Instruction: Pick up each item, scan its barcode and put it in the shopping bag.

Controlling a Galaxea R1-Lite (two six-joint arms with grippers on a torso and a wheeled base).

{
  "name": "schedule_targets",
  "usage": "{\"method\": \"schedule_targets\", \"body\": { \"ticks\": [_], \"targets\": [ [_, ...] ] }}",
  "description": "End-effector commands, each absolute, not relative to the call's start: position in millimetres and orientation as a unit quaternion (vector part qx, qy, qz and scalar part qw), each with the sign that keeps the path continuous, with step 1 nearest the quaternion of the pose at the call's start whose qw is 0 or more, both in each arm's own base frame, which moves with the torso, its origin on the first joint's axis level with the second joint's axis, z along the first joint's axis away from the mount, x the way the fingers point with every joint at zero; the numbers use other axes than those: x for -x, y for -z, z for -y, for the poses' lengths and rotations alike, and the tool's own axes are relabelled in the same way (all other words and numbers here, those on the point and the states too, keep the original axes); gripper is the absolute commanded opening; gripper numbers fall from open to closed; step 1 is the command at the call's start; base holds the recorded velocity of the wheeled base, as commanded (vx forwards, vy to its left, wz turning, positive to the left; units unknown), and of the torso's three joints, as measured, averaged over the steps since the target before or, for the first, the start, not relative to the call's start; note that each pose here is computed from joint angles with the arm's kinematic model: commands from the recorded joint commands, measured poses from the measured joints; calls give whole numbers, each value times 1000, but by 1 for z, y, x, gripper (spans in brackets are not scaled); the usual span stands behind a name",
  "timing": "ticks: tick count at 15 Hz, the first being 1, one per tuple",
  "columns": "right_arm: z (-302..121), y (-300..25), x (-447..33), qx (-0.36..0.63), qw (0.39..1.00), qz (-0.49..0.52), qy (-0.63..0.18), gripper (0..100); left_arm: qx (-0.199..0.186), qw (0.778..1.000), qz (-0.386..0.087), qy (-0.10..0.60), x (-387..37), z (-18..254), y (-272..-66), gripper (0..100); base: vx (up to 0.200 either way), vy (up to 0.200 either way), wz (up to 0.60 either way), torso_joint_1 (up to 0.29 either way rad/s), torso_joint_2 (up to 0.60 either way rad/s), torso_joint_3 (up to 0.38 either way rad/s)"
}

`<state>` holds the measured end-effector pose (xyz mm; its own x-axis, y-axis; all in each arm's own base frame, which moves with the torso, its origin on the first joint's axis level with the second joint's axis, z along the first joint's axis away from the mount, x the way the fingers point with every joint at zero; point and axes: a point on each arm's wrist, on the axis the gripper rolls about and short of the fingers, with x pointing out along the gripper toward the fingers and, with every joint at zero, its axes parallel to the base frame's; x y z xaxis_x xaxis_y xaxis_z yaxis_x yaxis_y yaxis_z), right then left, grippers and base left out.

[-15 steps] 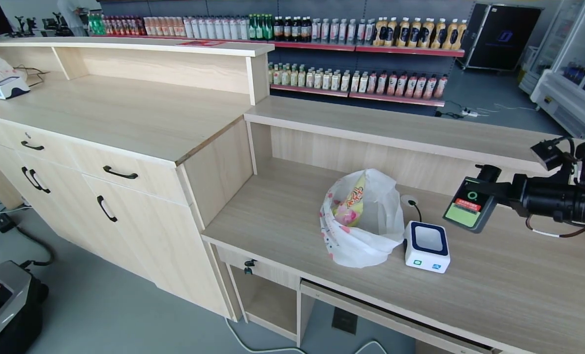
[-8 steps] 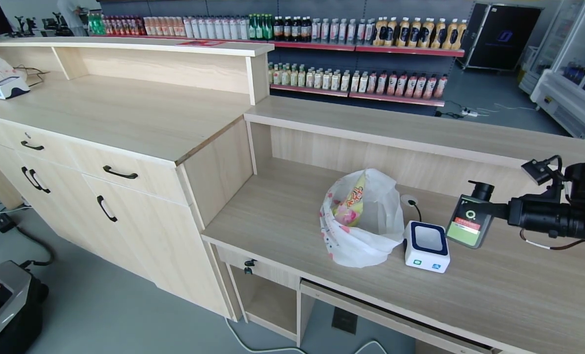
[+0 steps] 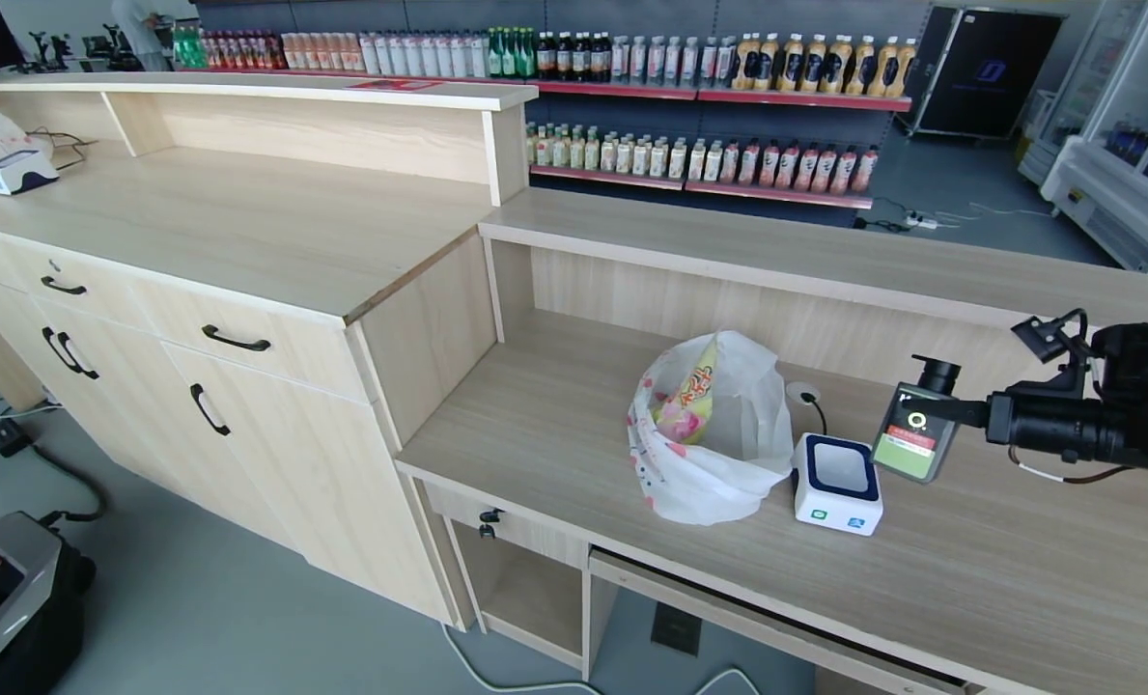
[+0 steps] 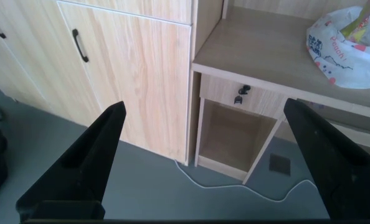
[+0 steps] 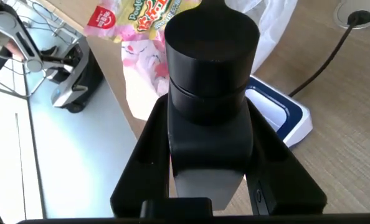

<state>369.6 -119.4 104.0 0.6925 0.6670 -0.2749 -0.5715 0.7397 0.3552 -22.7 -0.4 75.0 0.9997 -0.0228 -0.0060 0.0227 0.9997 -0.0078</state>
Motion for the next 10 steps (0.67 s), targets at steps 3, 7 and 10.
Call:
{"method": "schedule_targets", "body": {
  "ticks": [3, 7, 10],
  "targets": [
    [107, -90, -380, -111, 903, -202, -364, 0, 4, 1000, -3, 11, 23, 0, -75, 100, 0, 0, 0, 0, 0, 0],
    [97, -85, -393, -97, 899, -197, -380, 0, 4, 1000, -3, 11, 23, 0, -75, 100, 0, 0, 0, 0, 0, 0],
    [94, -83, -404, -73, 899, -185, -391, 0, 4, 1000, -3, 11, 23, 0, -75, 100, 0, 0, 0, 0, 0, 0]
  ]
}}
